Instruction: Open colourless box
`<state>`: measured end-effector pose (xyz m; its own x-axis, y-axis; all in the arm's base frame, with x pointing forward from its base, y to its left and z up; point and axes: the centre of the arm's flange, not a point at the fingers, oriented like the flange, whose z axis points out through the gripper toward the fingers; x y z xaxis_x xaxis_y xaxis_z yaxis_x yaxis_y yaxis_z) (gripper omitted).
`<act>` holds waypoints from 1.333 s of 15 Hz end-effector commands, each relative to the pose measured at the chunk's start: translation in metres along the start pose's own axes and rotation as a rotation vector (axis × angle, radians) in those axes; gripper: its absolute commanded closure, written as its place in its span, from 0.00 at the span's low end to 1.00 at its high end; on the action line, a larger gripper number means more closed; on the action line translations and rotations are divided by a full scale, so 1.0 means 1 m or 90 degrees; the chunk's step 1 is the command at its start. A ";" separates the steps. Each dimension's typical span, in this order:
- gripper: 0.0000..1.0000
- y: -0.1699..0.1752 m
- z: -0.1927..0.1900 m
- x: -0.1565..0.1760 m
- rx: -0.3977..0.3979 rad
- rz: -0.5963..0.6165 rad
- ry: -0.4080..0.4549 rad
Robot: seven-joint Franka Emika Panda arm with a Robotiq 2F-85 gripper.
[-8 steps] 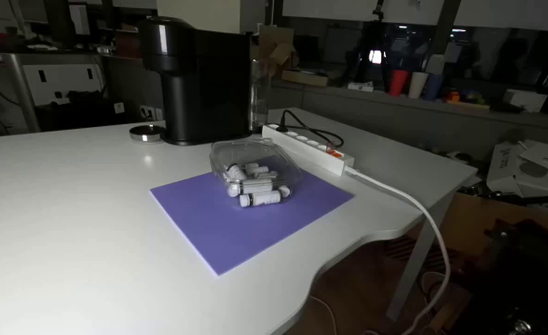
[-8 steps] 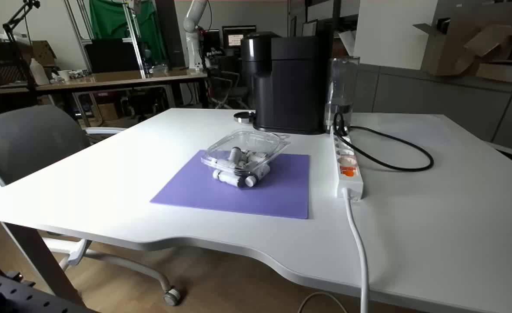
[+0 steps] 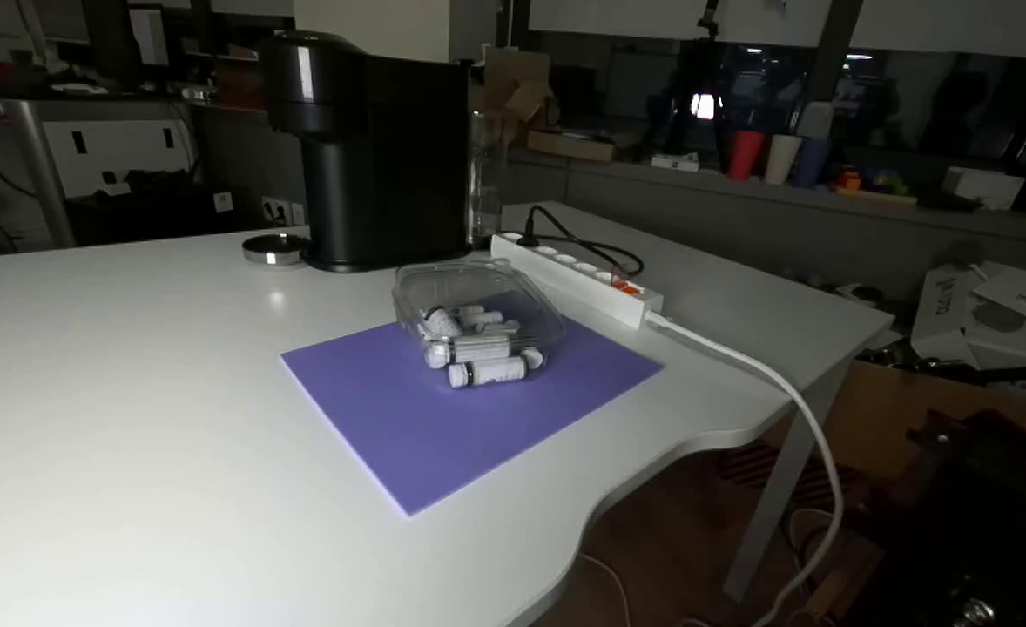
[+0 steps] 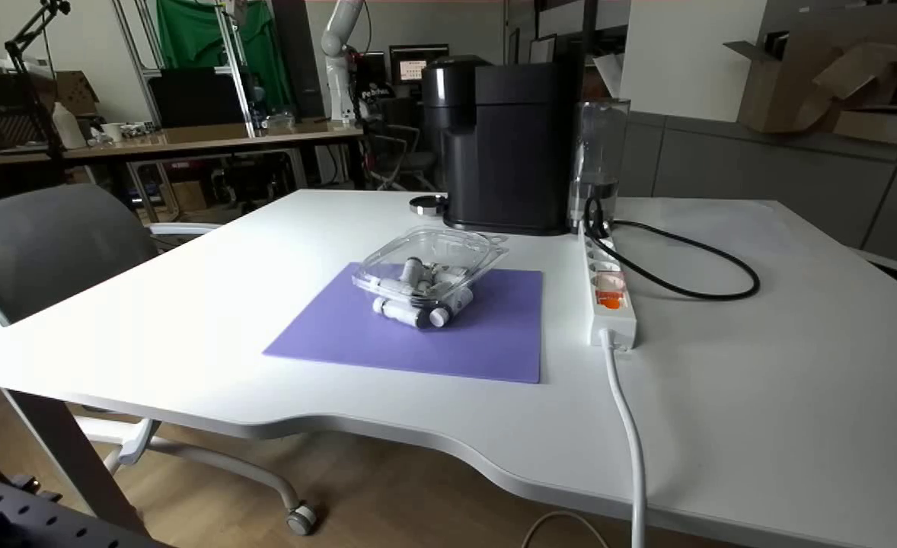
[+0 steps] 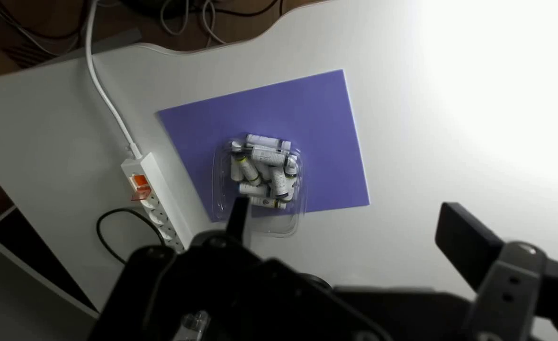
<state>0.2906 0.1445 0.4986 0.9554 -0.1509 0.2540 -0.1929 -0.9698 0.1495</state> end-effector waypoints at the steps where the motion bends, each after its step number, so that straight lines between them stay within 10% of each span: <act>1: 0.00 0.000 0.000 0.000 0.000 0.000 0.000; 11: 0.00 0.063 0.036 0.067 0.024 0.103 -0.004; 20: 0.00 0.163 0.126 0.139 0.277 0.022 -0.085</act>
<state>0.3902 -0.0295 0.4466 0.9542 -0.2501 0.1642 -0.2219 -0.9597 -0.1727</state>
